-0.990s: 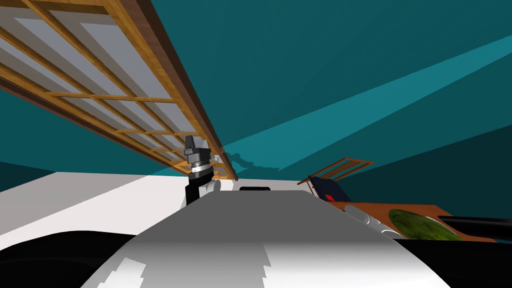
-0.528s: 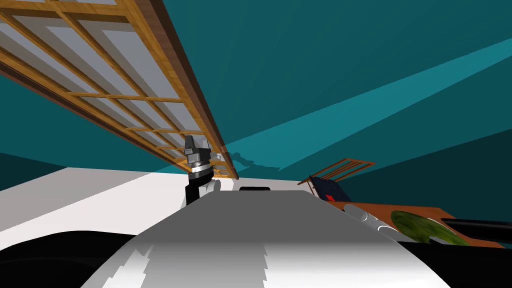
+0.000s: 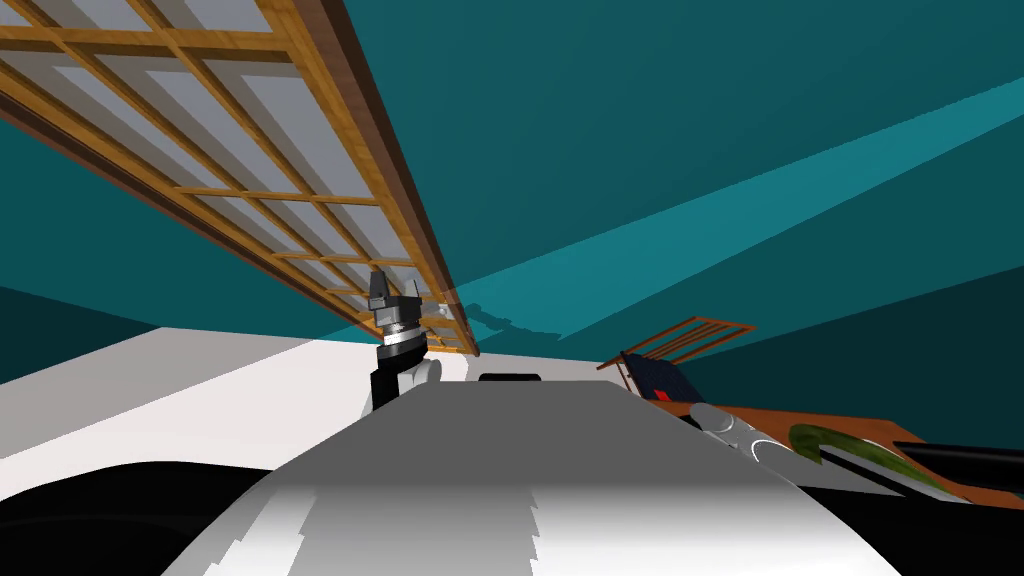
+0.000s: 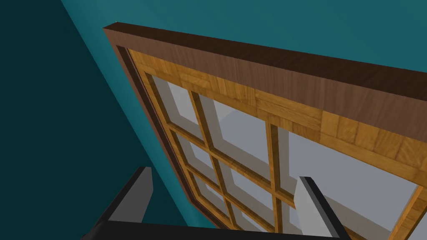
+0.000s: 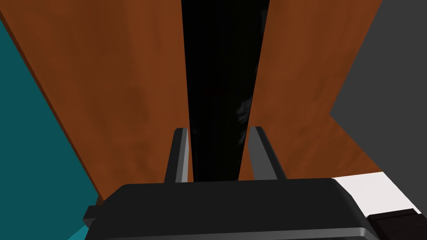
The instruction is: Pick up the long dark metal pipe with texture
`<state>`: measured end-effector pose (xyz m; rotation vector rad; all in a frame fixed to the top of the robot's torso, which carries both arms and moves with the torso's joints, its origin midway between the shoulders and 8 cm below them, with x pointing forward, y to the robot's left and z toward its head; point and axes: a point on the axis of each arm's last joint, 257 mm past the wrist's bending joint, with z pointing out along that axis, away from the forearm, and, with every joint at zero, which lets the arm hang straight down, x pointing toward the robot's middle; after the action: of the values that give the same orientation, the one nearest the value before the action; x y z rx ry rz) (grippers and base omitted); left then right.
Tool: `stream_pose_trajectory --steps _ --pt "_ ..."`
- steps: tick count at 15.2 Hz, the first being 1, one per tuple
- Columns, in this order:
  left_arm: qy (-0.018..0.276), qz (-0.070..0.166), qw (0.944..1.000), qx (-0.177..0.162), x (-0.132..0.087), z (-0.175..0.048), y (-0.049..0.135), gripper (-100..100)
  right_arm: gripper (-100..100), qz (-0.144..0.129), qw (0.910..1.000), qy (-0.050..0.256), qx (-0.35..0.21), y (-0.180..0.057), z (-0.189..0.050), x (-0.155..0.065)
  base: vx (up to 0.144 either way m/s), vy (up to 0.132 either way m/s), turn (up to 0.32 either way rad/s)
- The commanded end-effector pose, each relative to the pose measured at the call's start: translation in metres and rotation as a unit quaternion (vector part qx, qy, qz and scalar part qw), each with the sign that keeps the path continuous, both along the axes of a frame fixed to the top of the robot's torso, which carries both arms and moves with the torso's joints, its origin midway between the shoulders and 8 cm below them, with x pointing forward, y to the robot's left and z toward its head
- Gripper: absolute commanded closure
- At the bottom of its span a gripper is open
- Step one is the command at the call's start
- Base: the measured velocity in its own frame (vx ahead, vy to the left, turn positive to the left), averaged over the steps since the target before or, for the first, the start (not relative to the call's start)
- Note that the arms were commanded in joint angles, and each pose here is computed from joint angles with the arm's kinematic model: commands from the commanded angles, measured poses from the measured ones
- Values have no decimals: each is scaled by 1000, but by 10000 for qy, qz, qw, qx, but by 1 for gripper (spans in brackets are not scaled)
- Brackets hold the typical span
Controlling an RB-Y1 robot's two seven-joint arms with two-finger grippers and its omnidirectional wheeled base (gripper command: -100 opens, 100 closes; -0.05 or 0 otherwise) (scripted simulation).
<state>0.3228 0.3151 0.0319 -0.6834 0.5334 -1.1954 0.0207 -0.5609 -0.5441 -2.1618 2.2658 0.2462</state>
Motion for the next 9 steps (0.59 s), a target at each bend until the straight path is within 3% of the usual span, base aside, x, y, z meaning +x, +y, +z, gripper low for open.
stream_pose_trajectory --steps 1,3,4,8,9 --pt "0 0 10000 0 0 0 0 0 100 -15 10000 44 -10 -3 1 -5 -41 13 56" --pt "0 0 10000 0 0 0 0 0 100 -127 9999 17 49 2 0 -4 -18 4 -1" --pt "1 1 10000 0 0 0 0 0 100 -19 9998 -58 -189 -23 10 11 -39 22 54" --pt "0 0 10000 0 0 0 0 0 100 -197 9998 -9 -80 -14 7 3 -34 10 33" --pt "1 0 10000 0 0 0 0 0 100 -91 9993 -104 -334 -40 18 19 -42 25 55"
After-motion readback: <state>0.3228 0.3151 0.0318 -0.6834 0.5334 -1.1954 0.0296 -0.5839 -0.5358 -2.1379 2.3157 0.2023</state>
